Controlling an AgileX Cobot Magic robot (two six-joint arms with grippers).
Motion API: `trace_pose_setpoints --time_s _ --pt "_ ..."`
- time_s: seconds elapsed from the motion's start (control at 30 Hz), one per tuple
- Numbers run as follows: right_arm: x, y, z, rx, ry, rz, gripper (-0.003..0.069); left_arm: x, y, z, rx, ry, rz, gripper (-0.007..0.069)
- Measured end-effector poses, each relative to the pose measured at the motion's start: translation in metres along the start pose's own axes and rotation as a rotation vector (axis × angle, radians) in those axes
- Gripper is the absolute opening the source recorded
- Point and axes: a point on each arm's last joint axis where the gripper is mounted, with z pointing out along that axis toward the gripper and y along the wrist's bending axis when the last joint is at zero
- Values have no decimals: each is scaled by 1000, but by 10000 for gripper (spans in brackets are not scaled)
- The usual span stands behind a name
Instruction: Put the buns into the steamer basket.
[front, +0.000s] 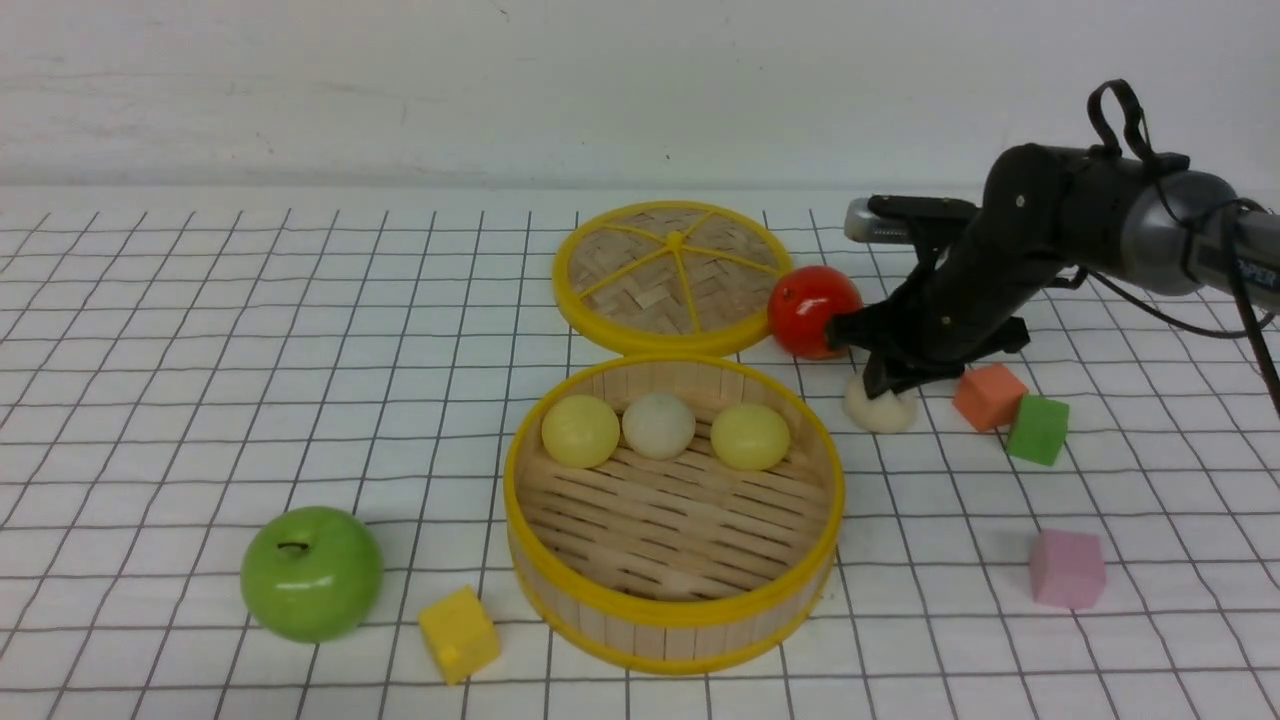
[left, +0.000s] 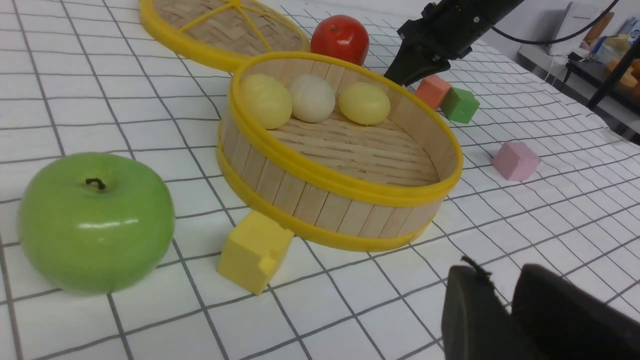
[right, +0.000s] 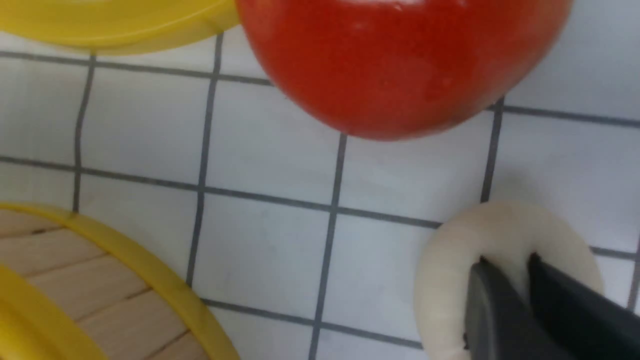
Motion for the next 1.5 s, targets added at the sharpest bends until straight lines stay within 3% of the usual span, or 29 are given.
trace_pose_setpoints --time_s 0.2,0.27,0.47,0.53,0.6,0.63,0.83,1.0,1.27,1.4,1.5 --pt "-5 5 -28 0 -15 -38 10 0 0 0 0 0 0 131" --pt "-6 12 -57 -10 -10 -66 10 0 0 0 0 0 0 134" --pt "11 50 -111 -79 26 -166 10 0 0 0 0 0 0 141" --pt "32 84 -124 -140 46 -234 11 0 0 0 0 0 0 144" --pt "41 96 -123 -157 59 -256 13 0 0 0 0 0 0 144" --pt "56 118 -118 -186 66 -300 14 0 0 0 0 0 0 144" --pt "79 153 -86 -217 59 -366 27 0 0 0 0 0 0 146" --pt "85 166 -54 -219 44 -379 113 0 0 0 0 0 0 147" --pt "88 168 -54 -243 72 -337 469 0 0 0 0 0 0 155" --pt "88 169 -86 -259 92 -302 494 0 0 0 0 0 0 157" --pt "94 167 -129 -262 138 -297 426 0 0 0 0 0 0 162"
